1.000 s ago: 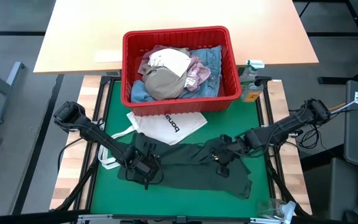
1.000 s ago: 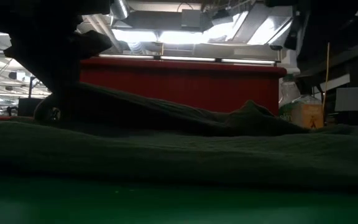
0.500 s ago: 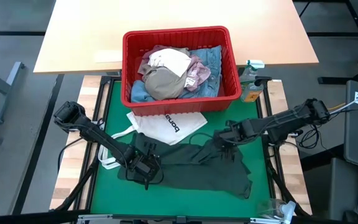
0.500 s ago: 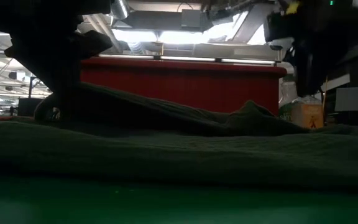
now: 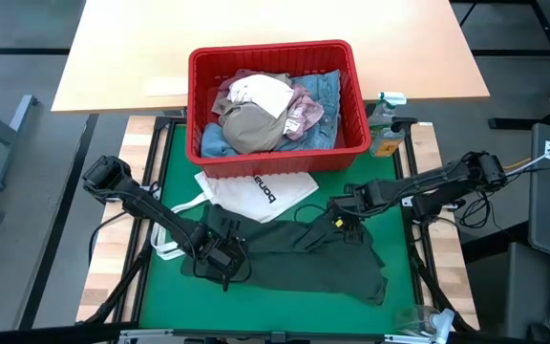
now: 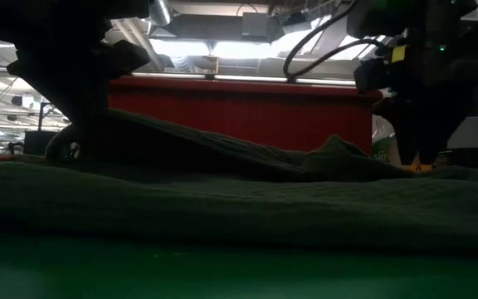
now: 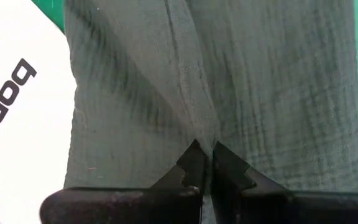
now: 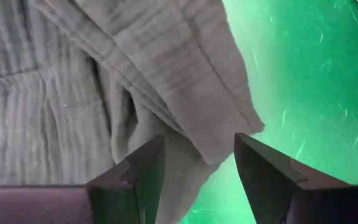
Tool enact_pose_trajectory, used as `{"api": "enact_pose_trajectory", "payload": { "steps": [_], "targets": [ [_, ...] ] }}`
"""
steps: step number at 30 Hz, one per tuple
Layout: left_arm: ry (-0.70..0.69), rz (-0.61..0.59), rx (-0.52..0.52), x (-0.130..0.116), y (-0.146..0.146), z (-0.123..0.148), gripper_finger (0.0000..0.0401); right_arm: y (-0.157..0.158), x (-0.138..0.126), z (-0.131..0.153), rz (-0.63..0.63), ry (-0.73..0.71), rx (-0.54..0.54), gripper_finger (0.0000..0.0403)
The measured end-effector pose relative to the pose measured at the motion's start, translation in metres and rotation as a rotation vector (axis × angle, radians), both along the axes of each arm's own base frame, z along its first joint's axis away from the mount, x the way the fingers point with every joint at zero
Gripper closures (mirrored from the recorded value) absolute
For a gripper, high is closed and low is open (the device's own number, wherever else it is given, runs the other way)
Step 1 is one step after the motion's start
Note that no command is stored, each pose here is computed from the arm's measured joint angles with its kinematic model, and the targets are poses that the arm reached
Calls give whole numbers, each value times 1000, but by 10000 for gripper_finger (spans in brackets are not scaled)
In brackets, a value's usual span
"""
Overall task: Fold laundry
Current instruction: Fold the green shirt
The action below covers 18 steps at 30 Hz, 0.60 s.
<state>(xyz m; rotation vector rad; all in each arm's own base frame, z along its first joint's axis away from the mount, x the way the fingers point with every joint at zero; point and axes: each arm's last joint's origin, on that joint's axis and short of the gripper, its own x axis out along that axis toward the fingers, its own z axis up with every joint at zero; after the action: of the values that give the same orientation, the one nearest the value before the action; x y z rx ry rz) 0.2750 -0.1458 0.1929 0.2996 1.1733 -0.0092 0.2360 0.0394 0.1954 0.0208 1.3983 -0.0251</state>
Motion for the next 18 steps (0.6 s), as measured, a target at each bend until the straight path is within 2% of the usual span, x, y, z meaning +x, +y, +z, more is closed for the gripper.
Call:
{"api": "enact_pose_trajectory", "payload": {
  "steps": [8, 18],
  "targets": [
    [0, 0, 0, 0, 0, 0, 393, 1, 6, 1, 49, -66, -9, 210],
    [-10, 0, -6, 1, -1, 1, 393, 2, 13, -13, 94, -13, -30, 210]
  ]
}}
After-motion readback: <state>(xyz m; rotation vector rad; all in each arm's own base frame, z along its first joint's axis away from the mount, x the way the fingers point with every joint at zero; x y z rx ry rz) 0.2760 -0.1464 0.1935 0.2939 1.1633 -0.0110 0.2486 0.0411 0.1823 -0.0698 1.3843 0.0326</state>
